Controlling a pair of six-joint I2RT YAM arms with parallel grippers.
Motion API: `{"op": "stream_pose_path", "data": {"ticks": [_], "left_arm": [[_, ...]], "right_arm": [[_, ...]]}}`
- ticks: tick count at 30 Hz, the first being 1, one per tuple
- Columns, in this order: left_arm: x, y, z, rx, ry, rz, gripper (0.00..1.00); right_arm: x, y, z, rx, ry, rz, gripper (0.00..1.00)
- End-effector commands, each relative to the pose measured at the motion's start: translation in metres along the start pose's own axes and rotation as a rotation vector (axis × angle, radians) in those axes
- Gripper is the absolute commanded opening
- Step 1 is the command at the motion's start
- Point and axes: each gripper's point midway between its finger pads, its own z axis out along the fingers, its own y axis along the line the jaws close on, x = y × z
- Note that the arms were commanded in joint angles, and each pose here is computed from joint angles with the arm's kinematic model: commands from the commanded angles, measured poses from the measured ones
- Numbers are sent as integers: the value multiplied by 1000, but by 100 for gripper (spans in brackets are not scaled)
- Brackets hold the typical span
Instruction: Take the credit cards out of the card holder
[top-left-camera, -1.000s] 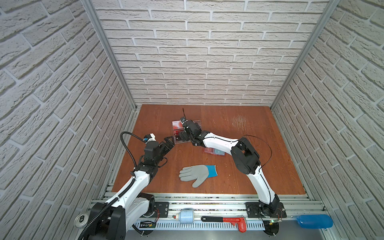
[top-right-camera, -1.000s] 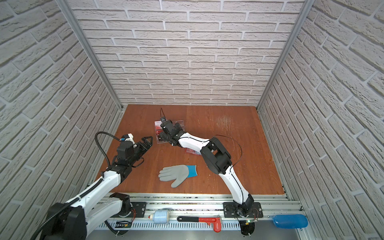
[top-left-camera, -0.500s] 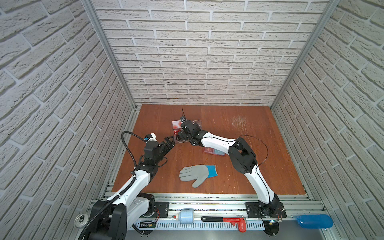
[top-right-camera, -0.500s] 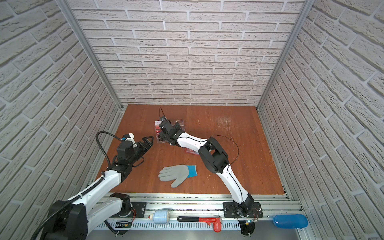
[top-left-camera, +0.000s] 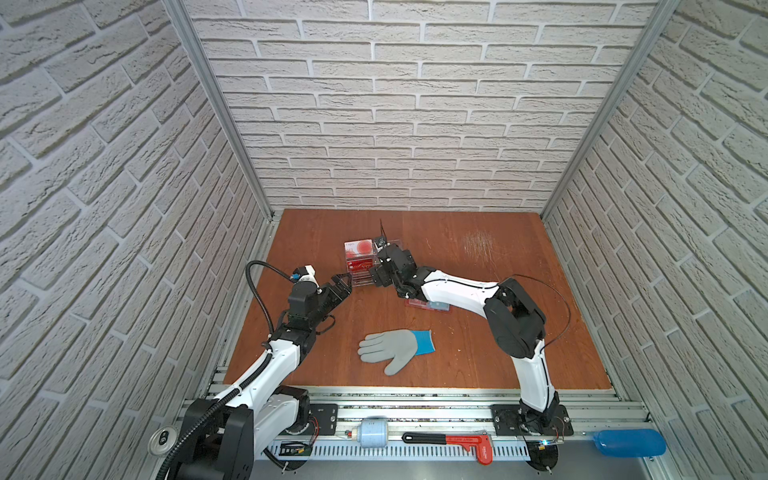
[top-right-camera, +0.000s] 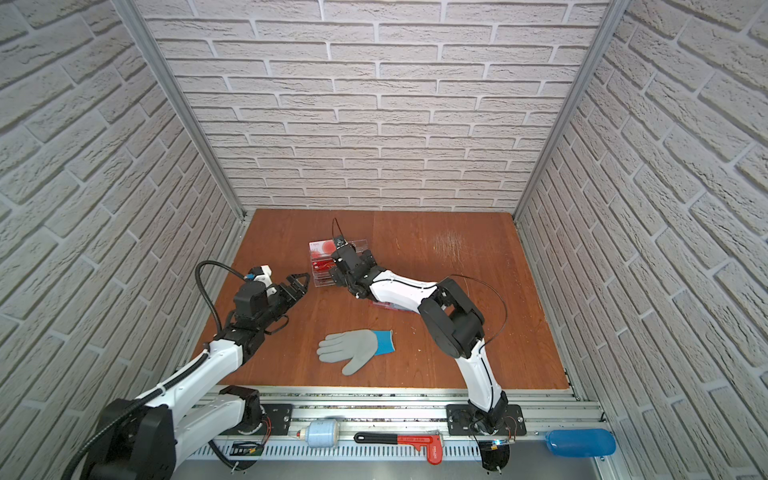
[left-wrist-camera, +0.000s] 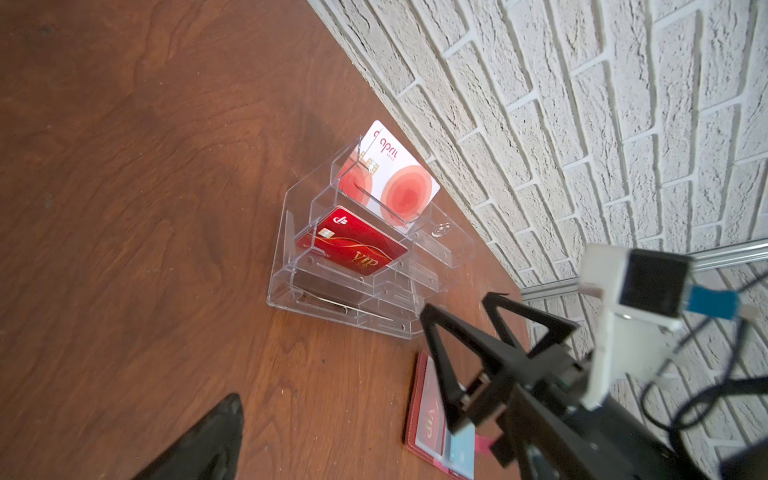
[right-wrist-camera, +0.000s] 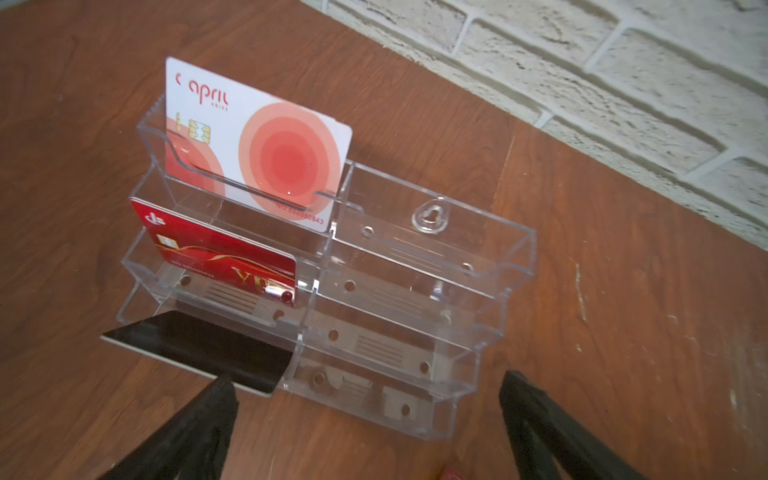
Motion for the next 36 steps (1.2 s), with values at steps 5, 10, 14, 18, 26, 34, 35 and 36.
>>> {"op": "stream_pose_path", "data": {"ticks": [5, 10, 14, 18, 26, 34, 35, 36], "left_arm": [[-14, -33, 9, 84, -16, 61, 98], [-10, -54, 12, 134, 4, 89, 98], [7, -72, 25, 167, 48, 119, 98], [31, -91, 48, 236, 129, 92, 98], [65, -122, 89, 324, 251, 8, 98], [95, -136, 112, 336, 335, -58, 98], [98, -137, 115, 336, 343, -69, 98], [101, -139, 118, 342, 352, -76, 98]], "right_arm": [[-21, -49, -48, 48, -57, 157, 100], [5, -82, -56, 46, 42, 261, 100], [45, -107, -57, -4, 176, 390, 100], [86, -114, -60, -72, 290, 480, 98], [128, -100, -51, -145, 401, 540, 93], [142, -91, -34, -253, 435, 680, 75], [142, -89, -32, -264, 437, 687, 72], [143, -88, -29, -273, 440, 696, 67]]}}
